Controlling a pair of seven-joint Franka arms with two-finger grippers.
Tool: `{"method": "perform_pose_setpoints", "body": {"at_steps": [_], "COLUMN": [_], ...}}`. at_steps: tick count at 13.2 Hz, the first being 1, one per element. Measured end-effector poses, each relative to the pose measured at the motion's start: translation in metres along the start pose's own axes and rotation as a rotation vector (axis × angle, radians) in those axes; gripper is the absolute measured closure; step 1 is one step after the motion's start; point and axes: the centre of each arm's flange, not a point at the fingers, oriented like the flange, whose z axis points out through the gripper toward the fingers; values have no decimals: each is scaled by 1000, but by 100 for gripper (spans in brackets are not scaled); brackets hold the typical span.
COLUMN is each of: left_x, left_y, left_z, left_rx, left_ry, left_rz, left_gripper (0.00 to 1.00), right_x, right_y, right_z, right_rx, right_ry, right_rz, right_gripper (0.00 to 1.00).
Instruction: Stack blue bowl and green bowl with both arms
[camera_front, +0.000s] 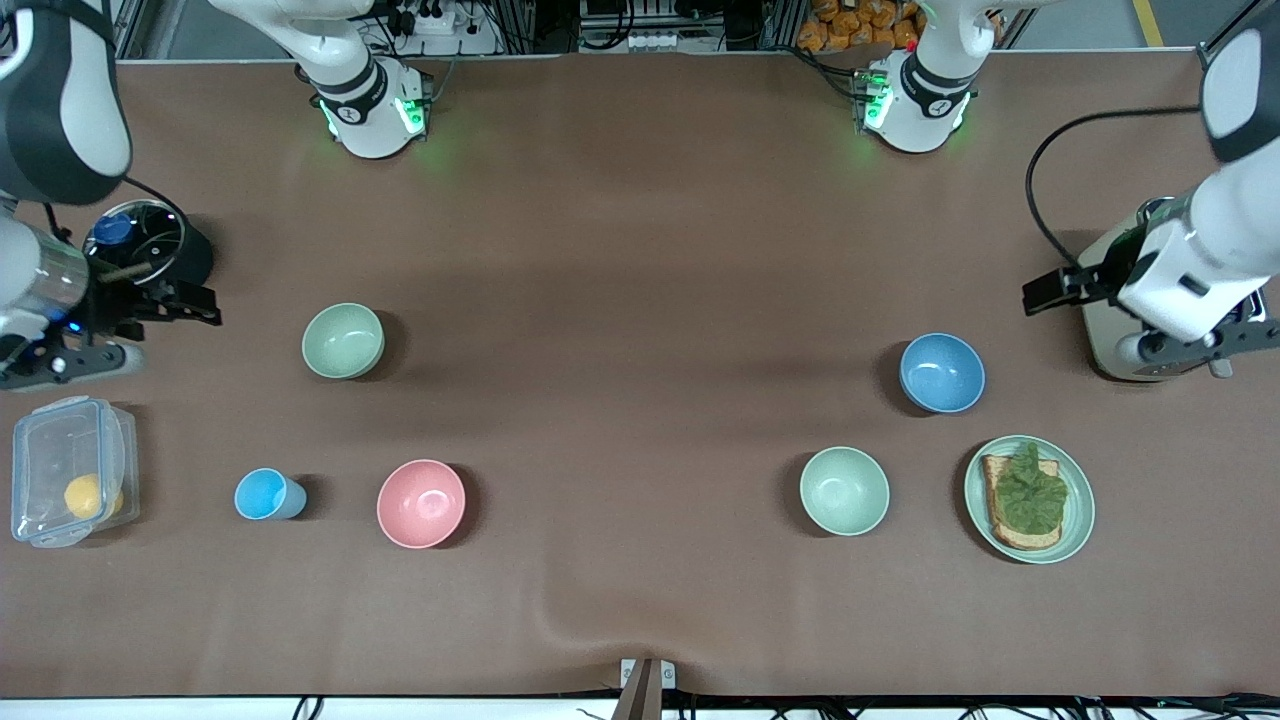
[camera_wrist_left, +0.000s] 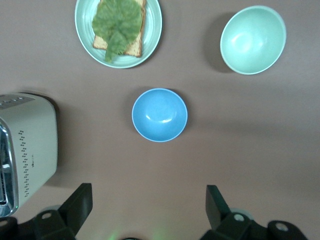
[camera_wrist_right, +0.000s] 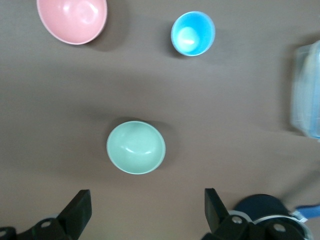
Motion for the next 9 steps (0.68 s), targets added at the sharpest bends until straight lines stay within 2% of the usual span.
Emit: {"method": "perform_pose_setpoints", "body": {"at_steps": [2,4,6,9], "left_x": [22,53,72,68], "left_y": [2,-7,-14,-13], "left_z": [45,97,154,219], "left_rx": [6,-5,3,21], "left_ry": [-66,-80,-52,-12], "left_rz": [-2,-22,-25,-4], "left_gripper": [0,0,0,0], "right_x": [6,10,13,11], "right_y": [2,6,9,18], "right_z": [24,41,56,93], "right_rx": [46,50,52,66], "right_ry": [-18,-17,-22,-55], "right_rz": [13,22,22,18], "right_gripper": [0,0,0,0]}}
